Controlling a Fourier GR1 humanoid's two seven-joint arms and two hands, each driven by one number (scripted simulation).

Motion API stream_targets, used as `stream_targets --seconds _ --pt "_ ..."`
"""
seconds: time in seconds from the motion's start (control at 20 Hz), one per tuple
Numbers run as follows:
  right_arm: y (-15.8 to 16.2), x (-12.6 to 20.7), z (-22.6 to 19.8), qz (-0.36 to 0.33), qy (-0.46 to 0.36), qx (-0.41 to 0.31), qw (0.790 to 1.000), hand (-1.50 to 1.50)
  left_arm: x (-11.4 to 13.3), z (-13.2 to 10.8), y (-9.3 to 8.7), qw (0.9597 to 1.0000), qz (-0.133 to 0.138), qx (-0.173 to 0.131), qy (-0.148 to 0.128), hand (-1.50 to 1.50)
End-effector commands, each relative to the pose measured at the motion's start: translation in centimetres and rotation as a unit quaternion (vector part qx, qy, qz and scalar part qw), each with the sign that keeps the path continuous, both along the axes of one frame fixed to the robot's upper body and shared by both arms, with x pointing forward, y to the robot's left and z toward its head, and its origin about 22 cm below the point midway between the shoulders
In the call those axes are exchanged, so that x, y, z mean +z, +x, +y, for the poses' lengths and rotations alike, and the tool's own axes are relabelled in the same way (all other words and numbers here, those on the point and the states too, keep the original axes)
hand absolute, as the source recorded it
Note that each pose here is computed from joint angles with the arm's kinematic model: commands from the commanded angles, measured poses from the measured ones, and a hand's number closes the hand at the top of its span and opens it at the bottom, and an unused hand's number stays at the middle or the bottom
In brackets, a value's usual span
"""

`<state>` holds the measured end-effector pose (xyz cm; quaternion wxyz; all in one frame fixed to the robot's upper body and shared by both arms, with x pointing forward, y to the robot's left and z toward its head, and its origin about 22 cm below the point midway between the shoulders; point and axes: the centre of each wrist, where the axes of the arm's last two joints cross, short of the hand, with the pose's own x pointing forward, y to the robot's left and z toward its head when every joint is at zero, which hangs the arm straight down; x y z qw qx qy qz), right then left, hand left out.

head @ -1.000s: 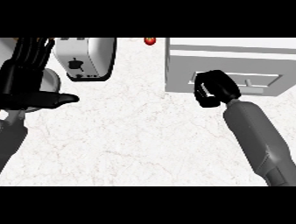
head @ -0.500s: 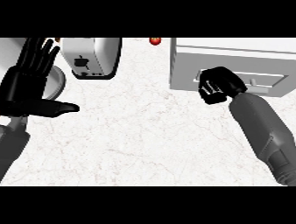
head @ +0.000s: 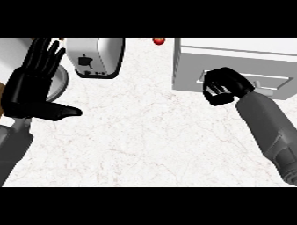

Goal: Pick up the cup, place it into the drawer and close the drawer

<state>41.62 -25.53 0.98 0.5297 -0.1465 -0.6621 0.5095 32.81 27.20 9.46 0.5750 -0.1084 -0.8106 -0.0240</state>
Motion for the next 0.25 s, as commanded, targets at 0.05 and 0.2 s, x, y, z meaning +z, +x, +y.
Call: stream_targets --seconds 0.05,0.2 --pt "2.1 4.9 -2.9 -0.04 0.0 -0.103 0.994 1.5 -0.9 -0.2 -0.3 1.0 0.004 -0.004 -0.001 -1.5" --pt "2.2 5.6 -4.2 -0.04 0.003 -0.099 0.994 1.5 -1.7 -0.4 -0.4 1.0 0.006 0.002 0.0 -1.5"
